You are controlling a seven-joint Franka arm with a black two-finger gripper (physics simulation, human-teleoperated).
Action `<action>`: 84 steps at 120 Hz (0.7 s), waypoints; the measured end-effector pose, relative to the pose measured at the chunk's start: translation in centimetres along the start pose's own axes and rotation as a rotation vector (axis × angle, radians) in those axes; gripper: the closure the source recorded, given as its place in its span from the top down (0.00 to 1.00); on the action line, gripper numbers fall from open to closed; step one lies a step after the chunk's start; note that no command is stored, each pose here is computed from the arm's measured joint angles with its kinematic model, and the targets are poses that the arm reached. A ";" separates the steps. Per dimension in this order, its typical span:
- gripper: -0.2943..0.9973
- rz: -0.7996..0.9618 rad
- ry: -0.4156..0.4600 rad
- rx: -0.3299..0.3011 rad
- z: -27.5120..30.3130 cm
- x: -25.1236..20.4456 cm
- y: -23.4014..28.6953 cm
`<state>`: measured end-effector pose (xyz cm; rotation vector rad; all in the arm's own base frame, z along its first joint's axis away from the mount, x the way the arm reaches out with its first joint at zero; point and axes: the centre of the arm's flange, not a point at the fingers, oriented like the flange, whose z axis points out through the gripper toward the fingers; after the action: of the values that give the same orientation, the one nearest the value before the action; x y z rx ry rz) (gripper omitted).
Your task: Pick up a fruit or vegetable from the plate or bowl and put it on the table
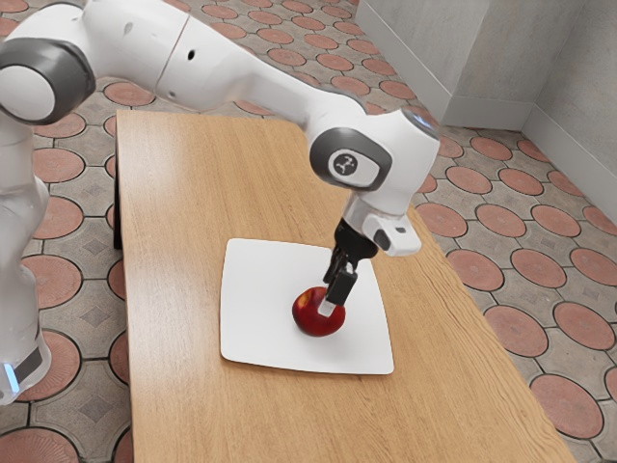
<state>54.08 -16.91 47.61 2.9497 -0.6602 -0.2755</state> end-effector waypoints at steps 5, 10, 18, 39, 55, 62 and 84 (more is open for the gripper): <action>0.77 0.012 0.002 -0.001 0.2 0.1 0.0; 0.77 0.021 -0.002 -0.007 0.6 0.2 0.0; 0.78 0.031 -0.007 -0.017 1.3 0.2 -0.2; 0.77 0.050 -0.010 -0.040 2.5 0.5 -0.8; 0.77 0.062 -0.025 -0.064 4.0 0.4 -0.7; 0.77 0.066 -0.024 -0.070 4.3 0.3 -0.8; 0.77 0.074 -0.024 -0.093 5.4 0.5 -0.9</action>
<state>53.80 -16.69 42.15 2.8303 -0.7373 -0.3258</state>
